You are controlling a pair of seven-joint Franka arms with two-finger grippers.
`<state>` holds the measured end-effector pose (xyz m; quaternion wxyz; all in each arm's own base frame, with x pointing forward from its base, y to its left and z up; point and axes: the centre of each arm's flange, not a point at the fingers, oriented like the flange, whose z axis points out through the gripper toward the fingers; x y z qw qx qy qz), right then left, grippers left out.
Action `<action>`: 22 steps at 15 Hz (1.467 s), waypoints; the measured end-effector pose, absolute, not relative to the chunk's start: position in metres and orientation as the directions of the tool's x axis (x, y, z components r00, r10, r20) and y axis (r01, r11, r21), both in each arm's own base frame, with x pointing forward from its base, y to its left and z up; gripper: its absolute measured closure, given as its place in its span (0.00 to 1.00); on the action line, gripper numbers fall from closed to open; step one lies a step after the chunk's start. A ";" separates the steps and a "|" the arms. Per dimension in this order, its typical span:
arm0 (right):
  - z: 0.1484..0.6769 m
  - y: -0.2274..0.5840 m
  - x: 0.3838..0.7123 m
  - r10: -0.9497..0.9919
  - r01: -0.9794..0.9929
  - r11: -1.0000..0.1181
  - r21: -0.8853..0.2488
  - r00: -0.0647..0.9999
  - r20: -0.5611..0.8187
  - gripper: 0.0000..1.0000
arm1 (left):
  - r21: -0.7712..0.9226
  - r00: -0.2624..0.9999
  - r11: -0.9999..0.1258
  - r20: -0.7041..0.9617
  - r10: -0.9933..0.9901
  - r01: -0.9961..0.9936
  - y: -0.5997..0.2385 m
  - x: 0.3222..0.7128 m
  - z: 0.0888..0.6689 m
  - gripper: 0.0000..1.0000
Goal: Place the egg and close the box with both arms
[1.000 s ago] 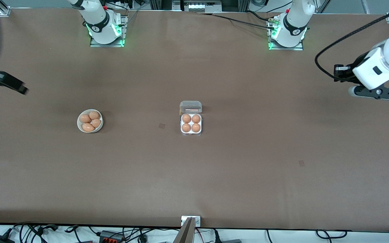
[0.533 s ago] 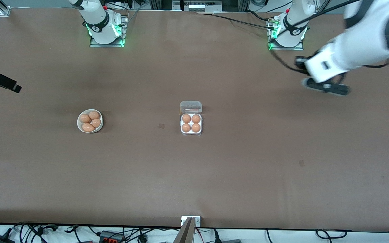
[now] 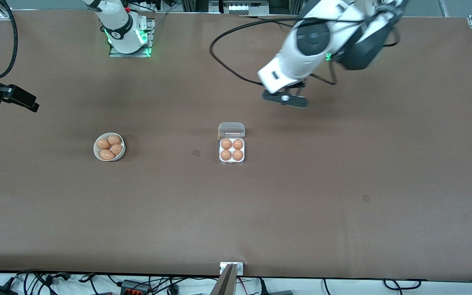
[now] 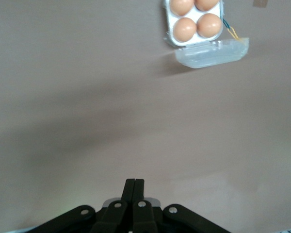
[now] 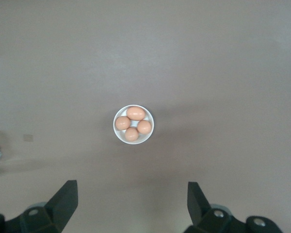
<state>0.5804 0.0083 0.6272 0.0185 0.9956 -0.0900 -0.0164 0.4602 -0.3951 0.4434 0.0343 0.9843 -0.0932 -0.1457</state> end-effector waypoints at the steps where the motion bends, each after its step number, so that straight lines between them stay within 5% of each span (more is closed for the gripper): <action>1: 0.629 0.009 0.580 -0.179 -0.178 -0.983 0.034 0.983 -0.028 0.00 | 0.081 0.941 -0.980 -0.274 -0.198 -0.182 -0.410 0.455 0.428 0.99; 7: 0.638 -0.001 0.575 -0.206 -0.207 -0.977 -0.049 0.978 -0.027 0.00 | -0.039 0.977 -0.984 -0.136 -0.166 -0.173 -0.505 0.411 0.318 0.99; 12: 0.644 -0.004 0.572 -0.210 -0.211 -0.976 -0.045 0.977 -0.016 0.00 | 0.022 0.985 -0.986 0.044 -0.167 -0.168 -0.519 0.434 0.266 0.99; 17: 0.650 -0.006 0.568 -0.213 -0.213 -0.977 -0.031 0.977 -0.004 0.00 | 0.036 0.965 -0.983 0.198 -0.172 -0.183 -0.517 0.465 0.266 0.99; 22: 0.648 -0.012 0.569 -0.220 -0.220 -0.976 -0.005 0.976 -0.003 0.00 | -0.106 0.976 -0.982 0.139 -0.170 -0.156 -0.501 0.464 0.273 0.99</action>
